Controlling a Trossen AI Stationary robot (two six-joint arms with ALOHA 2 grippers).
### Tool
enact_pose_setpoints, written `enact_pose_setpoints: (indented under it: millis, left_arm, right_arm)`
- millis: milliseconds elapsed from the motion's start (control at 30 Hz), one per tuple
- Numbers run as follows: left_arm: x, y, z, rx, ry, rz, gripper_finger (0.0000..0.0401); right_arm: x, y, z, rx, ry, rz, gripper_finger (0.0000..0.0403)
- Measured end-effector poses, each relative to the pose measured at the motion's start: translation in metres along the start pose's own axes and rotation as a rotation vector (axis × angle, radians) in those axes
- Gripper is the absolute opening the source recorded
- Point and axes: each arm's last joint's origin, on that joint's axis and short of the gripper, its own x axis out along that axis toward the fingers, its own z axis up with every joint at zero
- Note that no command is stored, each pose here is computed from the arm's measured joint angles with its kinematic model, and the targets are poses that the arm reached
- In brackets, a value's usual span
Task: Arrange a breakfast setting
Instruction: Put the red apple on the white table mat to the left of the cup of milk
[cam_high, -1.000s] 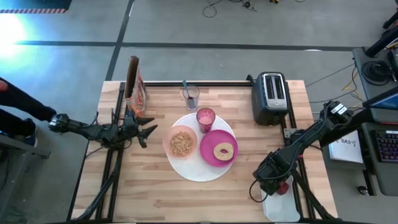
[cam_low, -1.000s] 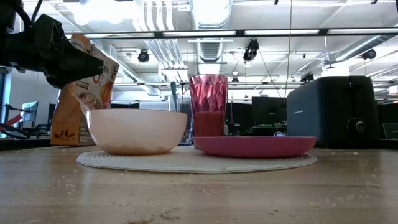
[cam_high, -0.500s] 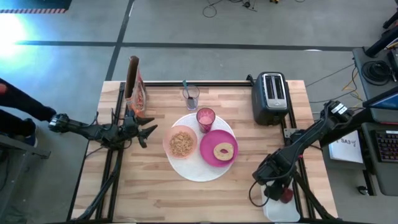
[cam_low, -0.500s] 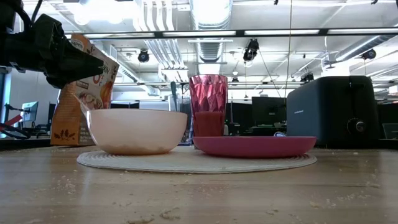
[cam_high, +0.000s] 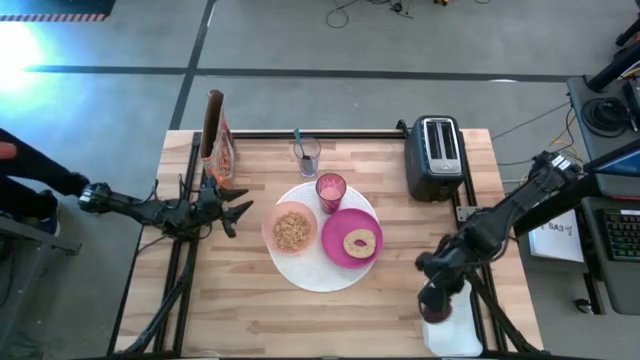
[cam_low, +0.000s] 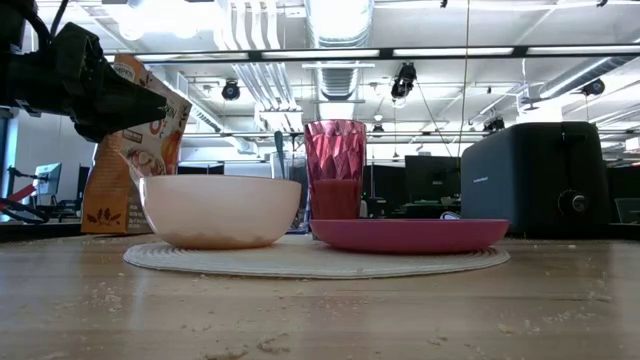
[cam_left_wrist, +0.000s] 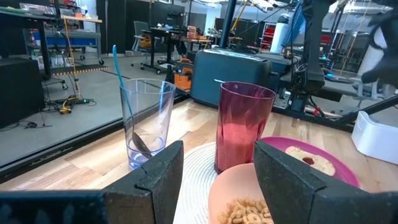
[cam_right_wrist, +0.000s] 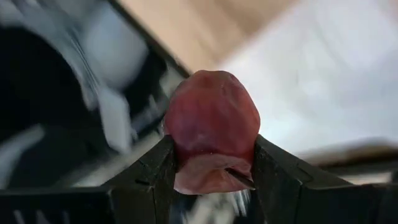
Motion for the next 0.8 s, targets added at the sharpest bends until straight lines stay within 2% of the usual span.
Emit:
enact_pose_setpoints:
  millis: [167,267,600,800]
  left_arm:
    - [0.0,0.0,0.0,0.0,0.0,0.0,0.0178]
    - [0.0,0.0,0.0,0.0,0.0,0.0,0.0178]
    - [0.0,0.0,0.0,0.0,0.0,0.0,0.0178]
    - [0.0,0.0,0.0,0.0,0.0,0.0,0.0178]
  right_arm:
    - [-0.019,0.0,-0.001,-0.047,-0.28,0.073,0.0162]
    - [-0.024,-0.001,0.001,-0.115,-0.414,0.072,0.0162]
    - [-0.02,0.005,0.017,-0.359,-0.741,-0.059,0.0162]
    - [-0.018,0.007,0.028,-0.465,-0.841,-0.157,0.0163]
